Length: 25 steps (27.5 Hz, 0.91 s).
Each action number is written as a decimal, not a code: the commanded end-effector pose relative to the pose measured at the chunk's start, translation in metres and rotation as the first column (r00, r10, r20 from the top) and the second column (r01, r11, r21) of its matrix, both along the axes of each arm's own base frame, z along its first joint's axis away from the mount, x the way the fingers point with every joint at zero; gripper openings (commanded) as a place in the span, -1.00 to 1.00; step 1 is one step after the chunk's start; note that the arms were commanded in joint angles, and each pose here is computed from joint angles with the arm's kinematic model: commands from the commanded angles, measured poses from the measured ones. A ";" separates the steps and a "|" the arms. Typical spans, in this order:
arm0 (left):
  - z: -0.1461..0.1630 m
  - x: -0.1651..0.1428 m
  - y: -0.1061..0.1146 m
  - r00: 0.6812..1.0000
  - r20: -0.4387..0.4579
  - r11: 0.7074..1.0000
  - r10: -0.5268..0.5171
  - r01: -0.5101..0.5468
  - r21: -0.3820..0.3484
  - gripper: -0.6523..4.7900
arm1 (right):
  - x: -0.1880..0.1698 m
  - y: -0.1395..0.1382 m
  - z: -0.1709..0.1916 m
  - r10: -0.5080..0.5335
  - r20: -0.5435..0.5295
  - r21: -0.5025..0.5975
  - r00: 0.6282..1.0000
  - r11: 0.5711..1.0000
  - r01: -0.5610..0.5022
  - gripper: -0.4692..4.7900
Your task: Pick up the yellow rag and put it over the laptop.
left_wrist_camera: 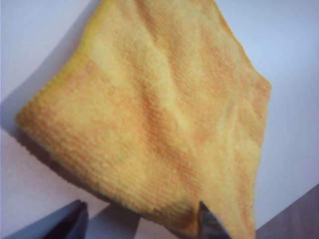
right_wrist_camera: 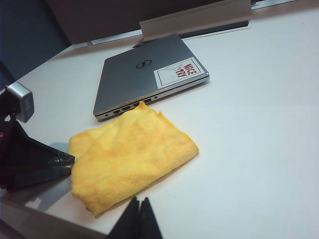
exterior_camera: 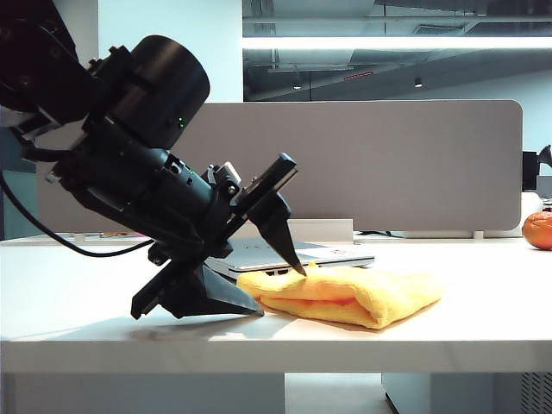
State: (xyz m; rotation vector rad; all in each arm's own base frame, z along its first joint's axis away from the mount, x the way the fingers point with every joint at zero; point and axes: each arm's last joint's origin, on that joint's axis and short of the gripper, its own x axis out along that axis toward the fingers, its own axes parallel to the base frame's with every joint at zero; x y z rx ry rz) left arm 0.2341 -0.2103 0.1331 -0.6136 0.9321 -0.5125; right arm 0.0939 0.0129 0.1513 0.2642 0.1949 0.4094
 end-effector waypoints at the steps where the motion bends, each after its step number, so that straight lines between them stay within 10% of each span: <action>1: -0.001 0.000 0.001 1.000 -0.004 1.000 0.017 -0.017 0.025 0.26 | 0.000 0.000 0.000 0.000 0.009 0.001 1.000 1.000 0.000 -0.84; 17: -0.023 0.005 -0.003 0.996 -0.059 0.997 0.059 -0.057 0.043 0.21 | 0.000 0.000 0.000 0.001 0.009 0.001 1.000 1.000 -0.001 -0.84; 21: -0.022 0.006 -0.004 0.997 -0.046 0.998 0.056 -0.055 0.035 -0.57 | 0.000 0.000 0.000 0.003 0.009 0.001 1.000 1.000 -0.003 -0.84; 25: -0.019 0.008 -0.005 0.998 -0.016 0.998 0.059 -0.059 0.007 -0.64 | 0.000 0.000 0.000 0.003 0.009 0.001 1.000 1.000 -0.003 -0.84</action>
